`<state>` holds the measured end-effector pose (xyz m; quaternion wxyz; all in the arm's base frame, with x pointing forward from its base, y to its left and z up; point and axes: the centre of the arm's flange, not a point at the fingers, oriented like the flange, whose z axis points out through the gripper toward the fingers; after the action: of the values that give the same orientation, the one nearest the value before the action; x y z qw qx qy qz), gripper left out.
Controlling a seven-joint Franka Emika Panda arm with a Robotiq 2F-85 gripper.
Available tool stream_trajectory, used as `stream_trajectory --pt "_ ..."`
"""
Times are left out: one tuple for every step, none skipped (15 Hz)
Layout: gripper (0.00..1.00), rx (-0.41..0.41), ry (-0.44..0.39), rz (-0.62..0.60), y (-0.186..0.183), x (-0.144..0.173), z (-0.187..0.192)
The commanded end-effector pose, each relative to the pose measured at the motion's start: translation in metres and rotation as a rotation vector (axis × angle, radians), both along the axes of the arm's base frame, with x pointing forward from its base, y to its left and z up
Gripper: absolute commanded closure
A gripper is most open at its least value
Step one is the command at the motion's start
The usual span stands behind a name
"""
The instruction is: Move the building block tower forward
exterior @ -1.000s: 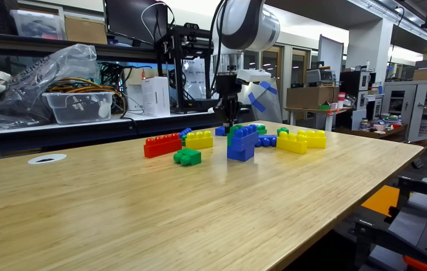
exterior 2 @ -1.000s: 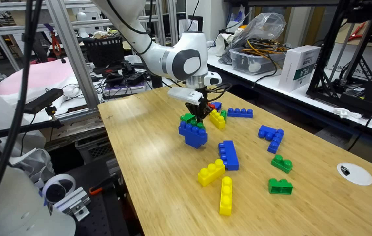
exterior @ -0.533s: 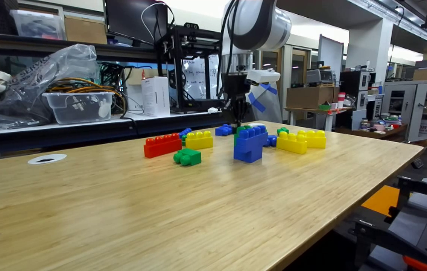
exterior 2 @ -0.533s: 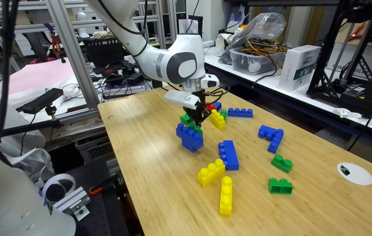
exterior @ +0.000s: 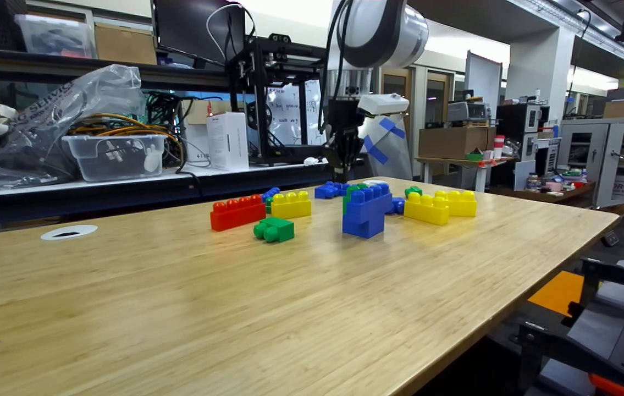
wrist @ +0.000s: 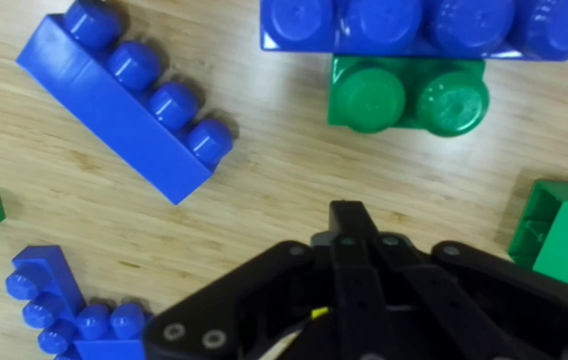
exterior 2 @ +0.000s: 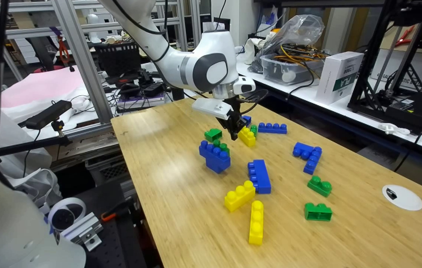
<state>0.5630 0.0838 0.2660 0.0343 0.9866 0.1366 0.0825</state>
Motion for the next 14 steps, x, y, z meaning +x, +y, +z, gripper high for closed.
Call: stream_trajectory --pt "1.00 -0.029 -0.031 -0.027 -0.009 0.008 0.005" --pt "1.00 -0.034 -0.031 -0.036 -0.013 0.010 0.006" --pt "1.00 -0.038 -0.032 -0.045 -0.017 0.012 0.006" --pt "1.00 -0.038 -0.028 -0.055 -0.021 0.015 0.005" --pt "1.00 -0.038 -0.025 -0.065 -0.024 0.017 0.004" --pt "1.00 -0.036 -0.017 -0.074 -0.027 0.019 0.002" --pt "1.00 -0.034 -0.010 -0.080 -0.031 0.021 -0.001" --pt "1.00 -0.031 0.002 -0.087 -0.034 0.022 -0.006" --pt "1.00 -0.026 0.013 -0.092 -0.036 0.021 -0.009" --pt "1.00 -0.021 0.026 -0.099 -0.039 0.021 -0.014" --pt "1.00 -0.015 0.040 -0.104 -0.041 0.020 -0.018" --pt "1.00 -0.007 0.053 -0.111 -0.044 0.019 -0.022" --pt "1.00 0.006 0.071 -0.126 -0.047 0.018 -0.025" --pt "1.00 0.022 0.090 -0.142 -0.051 0.016 -0.029"
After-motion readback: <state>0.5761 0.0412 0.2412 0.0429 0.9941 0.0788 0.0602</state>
